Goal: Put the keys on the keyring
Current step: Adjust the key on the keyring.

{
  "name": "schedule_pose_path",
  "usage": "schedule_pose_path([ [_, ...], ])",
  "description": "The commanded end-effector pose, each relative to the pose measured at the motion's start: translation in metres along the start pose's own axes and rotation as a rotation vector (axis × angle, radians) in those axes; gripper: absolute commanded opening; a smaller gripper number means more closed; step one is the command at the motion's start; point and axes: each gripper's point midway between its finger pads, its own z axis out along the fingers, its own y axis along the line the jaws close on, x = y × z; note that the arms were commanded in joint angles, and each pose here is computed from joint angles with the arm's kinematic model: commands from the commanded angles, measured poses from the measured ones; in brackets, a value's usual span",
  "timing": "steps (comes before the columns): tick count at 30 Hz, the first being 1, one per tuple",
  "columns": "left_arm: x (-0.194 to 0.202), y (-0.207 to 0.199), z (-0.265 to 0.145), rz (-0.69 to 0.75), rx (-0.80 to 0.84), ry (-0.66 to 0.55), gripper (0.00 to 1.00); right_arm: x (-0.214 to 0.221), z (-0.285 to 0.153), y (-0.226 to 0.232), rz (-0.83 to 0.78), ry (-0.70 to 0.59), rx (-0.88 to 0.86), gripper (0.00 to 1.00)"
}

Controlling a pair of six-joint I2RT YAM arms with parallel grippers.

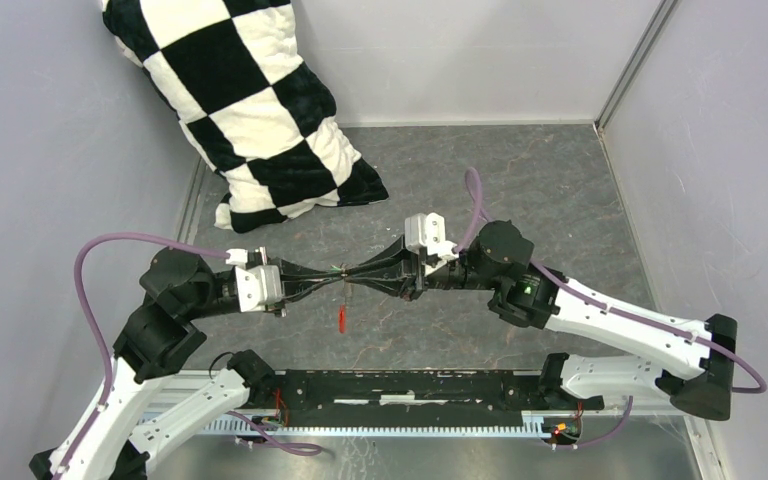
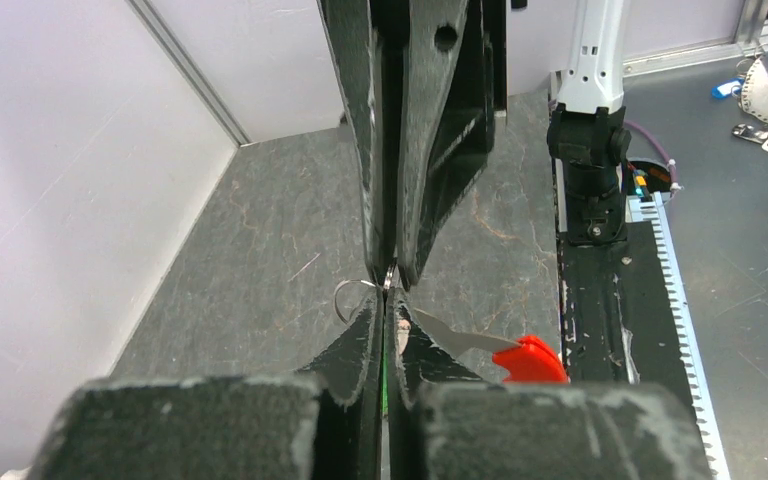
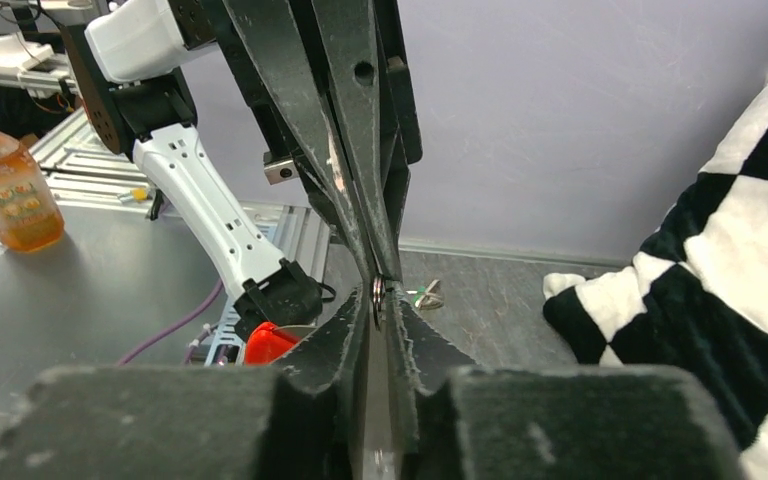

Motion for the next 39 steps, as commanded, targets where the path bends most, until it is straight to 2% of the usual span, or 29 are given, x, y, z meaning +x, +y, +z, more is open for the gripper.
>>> schedule_pose_path([
  [1, -0.004, 0.007, -0.001, 0.051, -0.024, 0.0, 0.02, -0.035, 0.0, -0.002, -0.062, 0.02, -0.008, 0.19],
  [7, 0.002, 0.011, 0.0, 0.131, -0.009, 0.038, 0.02, -0.026, 0.001, -0.007, -0.05, 0.184, -0.023, 0.28],
  [12, 0.003, 0.014, 0.0, 0.199, 0.0, 0.058, 0.02, -0.011, 0.004, -0.009, -0.041, 0.339, -0.054, 0.3],
  [20, 0.003, 0.015, 0.001, 0.246, 0.012, 0.063, 0.02, -0.003, 0.002, -0.01, -0.023, 0.431, -0.068, 0.3],
  [24, 0.003, 0.015, 0.002, 0.246, 0.017, 0.062, 0.02, -0.003, 0.0, -0.011, -0.025, 0.439, -0.059, 0.27],
  [34, 0.001, 0.008, 0.001, 0.247, 0.048, 0.042, 0.02, -0.005, 0.005, -0.012, -0.029, 0.419, -0.068, 0.03],
  [36, -0.001, 0.005, 0.001, 0.242, 0.061, 0.032, 0.02, -0.005, 0.005, -0.013, -0.036, 0.415, -0.06, 0.01],
  [37, -0.002, 0.003, 0.0, 0.236, 0.064, 0.026, 0.06, -0.006, 0.005, -0.015, -0.042, 0.413, -0.051, 0.01],
  [38, -0.004, 0.002, -0.001, 0.227, 0.062, 0.022, 0.14, -0.007, 0.003, -0.017, -0.052, 0.409, -0.036, 0.01],
  [39, -0.006, 0.001, -0.002, 0.213, 0.059, 0.019, 0.28, -0.009, 0.001, -0.018, -0.059, 0.399, -0.025, 0.01],
])
